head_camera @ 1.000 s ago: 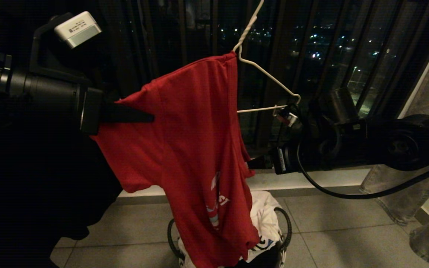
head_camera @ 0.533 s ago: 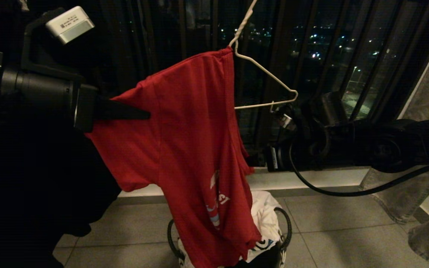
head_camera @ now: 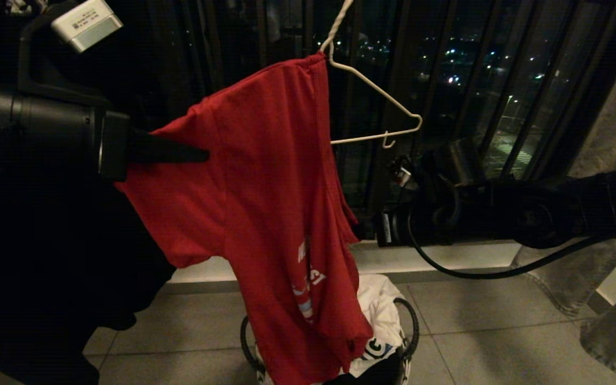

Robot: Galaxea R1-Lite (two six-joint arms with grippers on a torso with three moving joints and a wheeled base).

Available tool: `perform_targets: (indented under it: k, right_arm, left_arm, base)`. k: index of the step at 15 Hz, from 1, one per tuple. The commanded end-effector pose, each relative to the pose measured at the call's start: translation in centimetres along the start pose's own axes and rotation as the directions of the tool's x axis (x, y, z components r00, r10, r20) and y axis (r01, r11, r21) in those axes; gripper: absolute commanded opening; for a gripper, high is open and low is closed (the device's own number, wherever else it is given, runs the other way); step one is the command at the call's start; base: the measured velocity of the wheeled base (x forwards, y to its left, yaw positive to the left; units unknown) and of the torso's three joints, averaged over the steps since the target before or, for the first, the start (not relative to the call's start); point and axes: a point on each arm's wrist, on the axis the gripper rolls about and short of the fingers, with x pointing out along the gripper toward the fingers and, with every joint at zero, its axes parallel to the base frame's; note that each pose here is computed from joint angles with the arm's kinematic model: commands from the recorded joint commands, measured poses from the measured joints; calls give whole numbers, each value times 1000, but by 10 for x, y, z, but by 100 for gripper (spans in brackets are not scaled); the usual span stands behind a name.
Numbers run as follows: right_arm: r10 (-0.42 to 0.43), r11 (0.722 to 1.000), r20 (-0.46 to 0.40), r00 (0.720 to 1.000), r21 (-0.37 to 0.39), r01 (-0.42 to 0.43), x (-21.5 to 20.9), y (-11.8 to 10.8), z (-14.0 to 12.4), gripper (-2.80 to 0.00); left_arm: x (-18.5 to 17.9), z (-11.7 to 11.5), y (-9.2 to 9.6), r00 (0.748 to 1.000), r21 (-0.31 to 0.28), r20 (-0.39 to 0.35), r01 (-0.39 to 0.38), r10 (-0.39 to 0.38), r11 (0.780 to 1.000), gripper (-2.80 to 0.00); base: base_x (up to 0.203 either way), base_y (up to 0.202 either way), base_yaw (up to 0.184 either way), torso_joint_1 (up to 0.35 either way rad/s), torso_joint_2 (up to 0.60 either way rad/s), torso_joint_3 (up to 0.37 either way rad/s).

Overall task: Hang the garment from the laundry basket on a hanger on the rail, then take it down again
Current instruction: Hang the clothes on the clothes rack

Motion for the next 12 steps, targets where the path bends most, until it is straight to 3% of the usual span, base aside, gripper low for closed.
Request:
perform_targets:
  k: [1, 11, 12]
  right_arm:
    - [-11, 1000, 4, 1000, 5, 11, 3, -4, 1, 0]
    - [-57, 998, 69, 996, 30, 55, -10, -25, 19, 0]
    - [-59, 998, 71, 996, 31, 57, -10, -26, 19, -280]
  left_arm:
    - [-1, -1, 1, 1000, -3, -1, -1, 1, 1000, -280]
    - [-3, 0, 4, 1000, -5, 4, -16, 16, 1000, -280]
    - [-3, 0, 4, 1000, -5, 4, -16, 16, 1000, -280]
  base:
    - [0, 0, 0, 0, 0, 0]
    - [0, 0, 0, 0, 0, 0]
    - [0, 0, 0, 0, 0, 0]
